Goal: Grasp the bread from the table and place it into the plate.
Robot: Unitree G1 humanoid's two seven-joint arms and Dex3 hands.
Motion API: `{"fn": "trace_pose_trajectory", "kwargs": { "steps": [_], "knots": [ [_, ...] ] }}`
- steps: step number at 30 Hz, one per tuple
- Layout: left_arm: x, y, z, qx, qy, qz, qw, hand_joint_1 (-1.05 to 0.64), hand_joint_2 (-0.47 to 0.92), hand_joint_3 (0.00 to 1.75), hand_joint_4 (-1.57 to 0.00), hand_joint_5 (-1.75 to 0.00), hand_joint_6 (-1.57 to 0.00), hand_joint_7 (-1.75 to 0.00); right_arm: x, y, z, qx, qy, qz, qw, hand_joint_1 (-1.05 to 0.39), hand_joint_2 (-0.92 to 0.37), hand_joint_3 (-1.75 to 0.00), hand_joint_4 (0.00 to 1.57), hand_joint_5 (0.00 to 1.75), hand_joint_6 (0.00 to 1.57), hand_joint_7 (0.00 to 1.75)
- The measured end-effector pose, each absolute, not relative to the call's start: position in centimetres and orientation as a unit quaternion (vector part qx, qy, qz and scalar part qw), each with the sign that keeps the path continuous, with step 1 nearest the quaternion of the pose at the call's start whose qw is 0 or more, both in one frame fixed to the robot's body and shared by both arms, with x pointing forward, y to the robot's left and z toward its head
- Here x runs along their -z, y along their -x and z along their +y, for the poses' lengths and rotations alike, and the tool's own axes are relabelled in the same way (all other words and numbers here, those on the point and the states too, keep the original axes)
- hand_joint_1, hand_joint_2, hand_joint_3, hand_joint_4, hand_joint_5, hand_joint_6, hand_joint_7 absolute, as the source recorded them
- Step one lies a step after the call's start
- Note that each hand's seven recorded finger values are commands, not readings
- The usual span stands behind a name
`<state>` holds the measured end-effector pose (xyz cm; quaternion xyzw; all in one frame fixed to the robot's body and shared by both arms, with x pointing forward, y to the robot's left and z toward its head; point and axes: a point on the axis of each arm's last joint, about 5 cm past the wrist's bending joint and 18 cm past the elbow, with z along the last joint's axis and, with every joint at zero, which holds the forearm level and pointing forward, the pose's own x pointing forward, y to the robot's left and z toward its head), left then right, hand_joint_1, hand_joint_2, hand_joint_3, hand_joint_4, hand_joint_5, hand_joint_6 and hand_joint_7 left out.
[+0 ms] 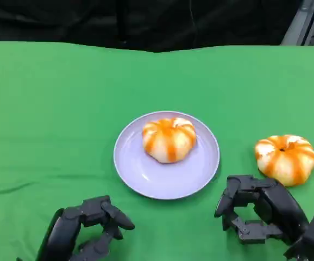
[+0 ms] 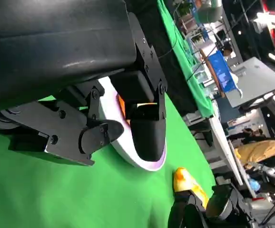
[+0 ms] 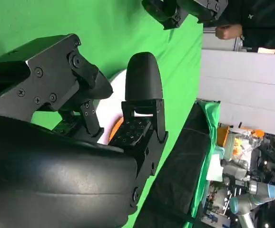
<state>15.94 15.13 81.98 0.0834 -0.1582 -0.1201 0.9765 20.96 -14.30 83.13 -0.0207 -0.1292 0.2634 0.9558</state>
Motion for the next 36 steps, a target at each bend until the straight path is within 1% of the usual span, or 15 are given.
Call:
{"fn": "trace_pose_trajectory", "kwargs": {
  "steps": [3,11,14,36],
  "knots": [
    [-82.08,-16.20,15.08,0.121,-0.084,-0.161,0.976,-0.04,0.61,1.01,-0.75,-1.68,-0.75,-1.42,-83.12,-20.95,-14.30,-0.263,0.021,-0.129,0.956,0.05,-0.58,-1.04,0.91,1.45,0.92,1.12],
    [-82.14,-16.36,15.00,0.126,-0.086,-0.163,0.975,-0.09,0.60,1.04,-0.74,-1.71,-0.73,-1.46,-83.11,-20.93,-14.30,-0.263,0.022,-0.130,0.956,0.03,-0.58,-1.03,0.91,1.45,0.92,1.12],
    [-82.17,-16.38,14.94,0.130,-0.088,-0.163,0.974,-0.08,0.59,1.05,-0.74,-1.71,-0.73,-1.46,-83.13,-20.92,-14.28,-0.263,0.024,-0.132,0.955,0.03,-0.58,-1.03,0.92,1.45,0.92,1.11],
    [-82.17,-16.37,14.90,0.135,-0.089,-0.162,0.973,-0.06,0.58,1.07,-0.75,-1.68,-0.76,-1.42,-83.13,-20.92,-14.23,-0.267,0.026,-0.132,0.954,0.05,-0.56,-1.06,0.92,1.45,0.92,1.13]
  ]
}}
